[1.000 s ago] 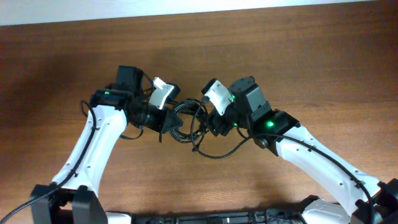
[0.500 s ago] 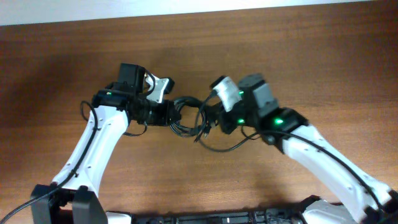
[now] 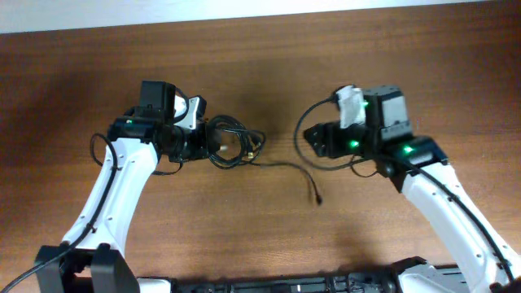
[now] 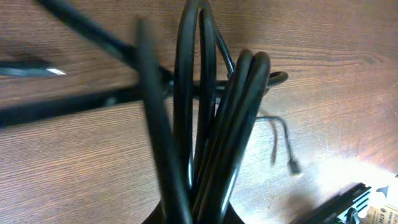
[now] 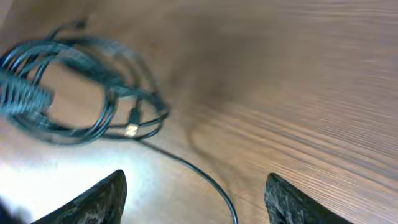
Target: Untangle cables
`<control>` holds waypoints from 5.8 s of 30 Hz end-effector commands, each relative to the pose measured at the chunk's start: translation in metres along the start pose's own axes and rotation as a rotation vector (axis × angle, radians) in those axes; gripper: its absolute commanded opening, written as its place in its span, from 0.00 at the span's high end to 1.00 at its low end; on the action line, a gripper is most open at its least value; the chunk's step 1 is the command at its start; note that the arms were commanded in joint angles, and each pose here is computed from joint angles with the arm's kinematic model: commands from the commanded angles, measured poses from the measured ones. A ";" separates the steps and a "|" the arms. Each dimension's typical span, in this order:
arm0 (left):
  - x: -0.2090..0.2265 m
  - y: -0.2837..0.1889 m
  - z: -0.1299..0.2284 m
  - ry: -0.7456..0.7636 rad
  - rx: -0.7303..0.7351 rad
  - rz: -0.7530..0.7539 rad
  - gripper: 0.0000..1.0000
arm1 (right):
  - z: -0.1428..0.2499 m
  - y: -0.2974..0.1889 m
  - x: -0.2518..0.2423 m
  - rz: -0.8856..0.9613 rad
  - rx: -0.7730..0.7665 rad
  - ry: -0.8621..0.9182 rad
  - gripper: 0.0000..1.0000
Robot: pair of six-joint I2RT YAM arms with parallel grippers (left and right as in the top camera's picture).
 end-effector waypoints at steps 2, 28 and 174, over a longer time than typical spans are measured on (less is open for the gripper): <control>-0.021 -0.005 -0.001 0.119 -0.015 0.129 1.00 | 0.014 0.040 0.036 -0.068 0.067 -0.281 0.30; -0.079 -0.028 0.031 0.384 0.024 0.589 1.00 | -0.015 0.009 -0.166 0.720 -0.145 0.358 0.04; -0.040 -0.115 -0.012 0.061 -0.423 0.011 0.01 | 0.048 0.167 -0.056 0.026 0.444 0.036 0.96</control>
Point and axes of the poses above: each gripper's point midway between its finger pads, its own y axis out along the fingers, its own x axis along the line the jaws close on, z = x × y, the point moved 3 cm from there along -y, back along the fingers, and after that the axes turned 5 degrees about y, right-handed, at the moved point
